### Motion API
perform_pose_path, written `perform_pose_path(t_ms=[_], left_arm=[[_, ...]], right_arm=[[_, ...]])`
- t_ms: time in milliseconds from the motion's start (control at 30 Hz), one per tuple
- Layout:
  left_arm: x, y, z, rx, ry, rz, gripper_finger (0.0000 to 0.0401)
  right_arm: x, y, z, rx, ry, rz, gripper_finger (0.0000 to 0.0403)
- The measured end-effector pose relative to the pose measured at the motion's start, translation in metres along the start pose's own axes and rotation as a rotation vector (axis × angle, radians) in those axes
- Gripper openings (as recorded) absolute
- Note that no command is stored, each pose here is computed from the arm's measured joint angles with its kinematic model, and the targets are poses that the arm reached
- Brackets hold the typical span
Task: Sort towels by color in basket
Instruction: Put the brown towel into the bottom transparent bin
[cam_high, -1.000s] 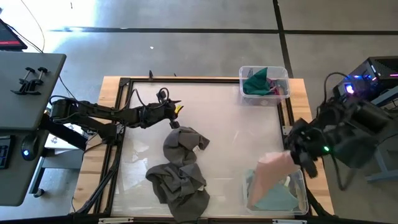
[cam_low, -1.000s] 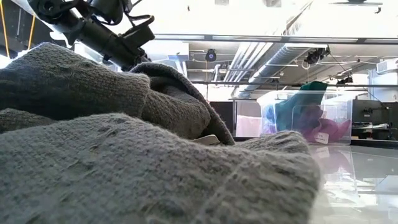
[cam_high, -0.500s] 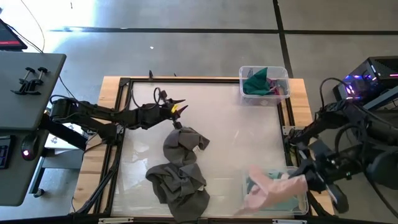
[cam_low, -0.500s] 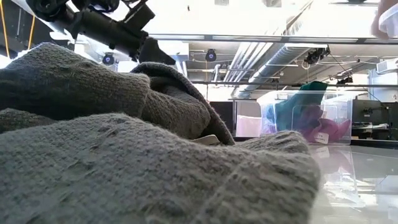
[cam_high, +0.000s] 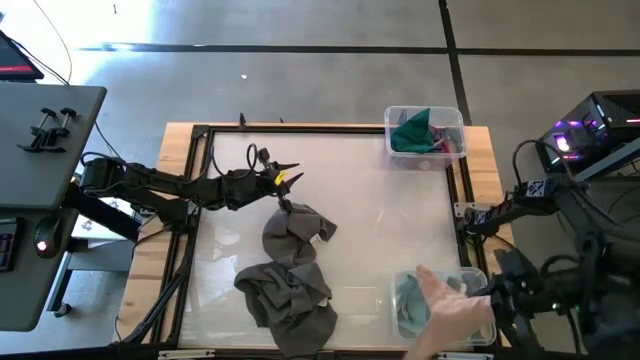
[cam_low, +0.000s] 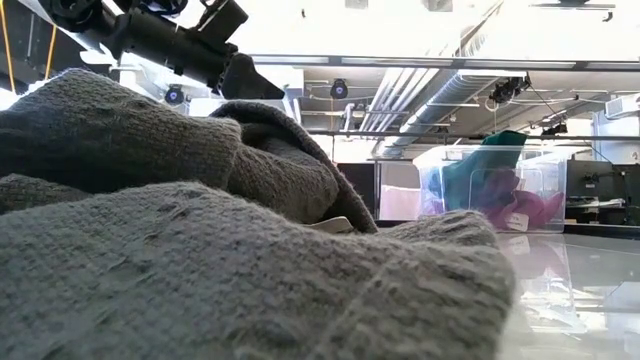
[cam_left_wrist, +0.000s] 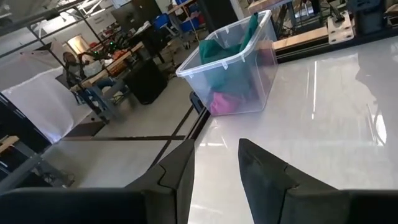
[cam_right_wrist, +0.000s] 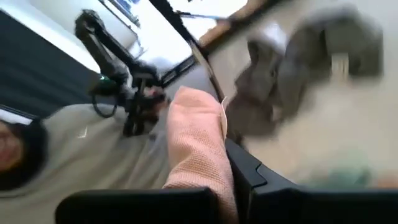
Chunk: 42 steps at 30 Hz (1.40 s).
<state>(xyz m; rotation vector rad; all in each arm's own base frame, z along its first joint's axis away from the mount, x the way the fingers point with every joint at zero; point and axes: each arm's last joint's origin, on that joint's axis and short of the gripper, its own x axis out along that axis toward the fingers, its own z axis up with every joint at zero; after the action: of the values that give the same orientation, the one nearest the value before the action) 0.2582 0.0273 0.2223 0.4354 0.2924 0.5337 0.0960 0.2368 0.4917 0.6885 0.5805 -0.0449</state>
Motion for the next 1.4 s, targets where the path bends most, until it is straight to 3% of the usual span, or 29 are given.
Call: perform_pose_path(t_ms=[100,433,567,700,800,1000,1100,1200,1400], left_arm=[[0.000,0.000,0.000,-0.010,0.001,0.000,0.0110],[0.000,-0.001,0.000,0.000,-0.013,-0.028,0.0110],[0.000,-0.001,0.001,0.016,-0.014,-0.028,0.0110],[0.000,0.000,0.001,0.015,-0.018,-0.027,0.0110],[0.000,0.000,0.001,0.015,-0.017,-0.027,0.0110],[0.000,0.000,0.000,0.016,-0.014,-0.027,0.0110],[0.000,0.000,0.000,0.018,-0.013,-0.027,0.0110],[0.000,0.000,0.000,0.026,-0.014,-0.027,0.0110],[0.000,0.000,0.000,0.035,-0.014,-0.027,0.0110]], right_arm=[[0.015,0.000,-0.008,-0.094,-0.060,-0.040,0.0002],[0.086,-0.044,-0.047,0.117,0.195,-0.430,0.0002],[0.109,-0.060,-0.062,0.096,0.215,-0.521,0.0002],[0.127,-0.076,-0.076,0.126,0.348,-0.620,0.0002],[0.143,-0.084,-0.087,0.160,0.447,-0.635,0.0002],[0.175,-0.103,-0.109,0.090,0.572,-0.566,0.0002],[0.186,-0.118,-0.113,0.120,0.636,-0.618,0.0002],[0.192,-0.129,-0.114,0.182,0.610,-0.686,0.0004],[0.185,-0.123,-0.101,0.185,0.634,-0.706,0.0068]])
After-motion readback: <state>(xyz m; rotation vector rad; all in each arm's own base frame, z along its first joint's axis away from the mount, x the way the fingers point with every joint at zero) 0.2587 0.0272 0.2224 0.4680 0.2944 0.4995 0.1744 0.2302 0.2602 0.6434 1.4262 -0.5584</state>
